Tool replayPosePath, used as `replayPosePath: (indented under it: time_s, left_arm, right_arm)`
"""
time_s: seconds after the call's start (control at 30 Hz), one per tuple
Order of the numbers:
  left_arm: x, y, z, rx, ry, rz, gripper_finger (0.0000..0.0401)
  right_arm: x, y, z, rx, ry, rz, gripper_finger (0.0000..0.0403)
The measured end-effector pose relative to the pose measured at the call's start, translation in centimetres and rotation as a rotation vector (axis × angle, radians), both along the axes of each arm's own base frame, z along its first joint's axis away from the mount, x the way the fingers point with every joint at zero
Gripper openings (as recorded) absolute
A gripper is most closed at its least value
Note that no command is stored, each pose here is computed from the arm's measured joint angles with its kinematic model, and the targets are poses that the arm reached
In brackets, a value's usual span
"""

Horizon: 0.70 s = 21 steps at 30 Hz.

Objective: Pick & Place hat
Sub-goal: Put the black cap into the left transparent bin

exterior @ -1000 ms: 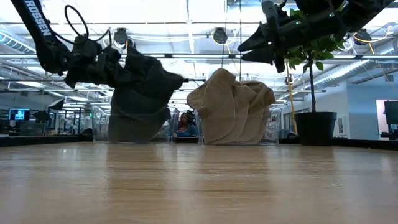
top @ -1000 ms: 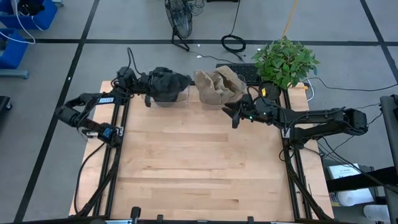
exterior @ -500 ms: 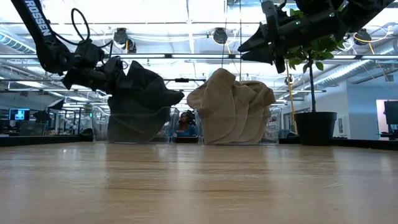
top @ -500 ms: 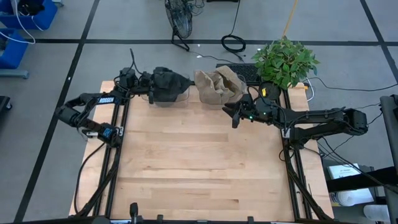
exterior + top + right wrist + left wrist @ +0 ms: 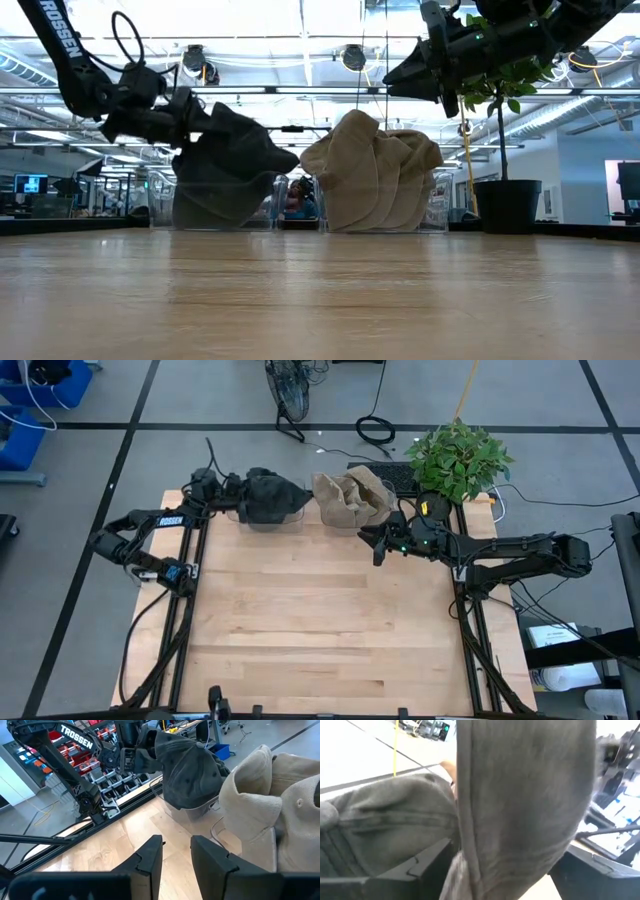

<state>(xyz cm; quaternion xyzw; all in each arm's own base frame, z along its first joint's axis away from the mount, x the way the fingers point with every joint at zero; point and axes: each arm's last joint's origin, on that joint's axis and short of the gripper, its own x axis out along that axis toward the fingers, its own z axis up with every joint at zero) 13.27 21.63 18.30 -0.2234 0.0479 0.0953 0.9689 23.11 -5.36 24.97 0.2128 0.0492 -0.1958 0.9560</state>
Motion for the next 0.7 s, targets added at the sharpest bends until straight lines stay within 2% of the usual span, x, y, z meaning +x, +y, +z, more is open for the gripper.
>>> replayPosePath:
  time_s: [0.23,0.43,0.6,0.7]
  left_arm:
    - [-0.2,-0.3,1.7,0.069,-0.05,0.035,0.0307]
    - [-0.6,-1.0,3.6,0.2,-0.076,0.057,0.0289]
    - [-0.9,-1.9,5.5,0.292,-0.107,0.13,0.0269]
    - [-0.4,-2.8,6.3,0.378,-0.117,0.102,0.0253]
  right_arm:
    - [0.0,0.0,0.0,0.0,0.0,0.002,0.0088]
    - [0.0,0.0,0.0,0.015,-0.006,0.0,0.0088]
    - [0.0,0.0,0.0,0.018,-0.007,-0.001,0.0088]
    - [0.0,0.0,0.0,0.018,-0.007,-0.001,0.0088]
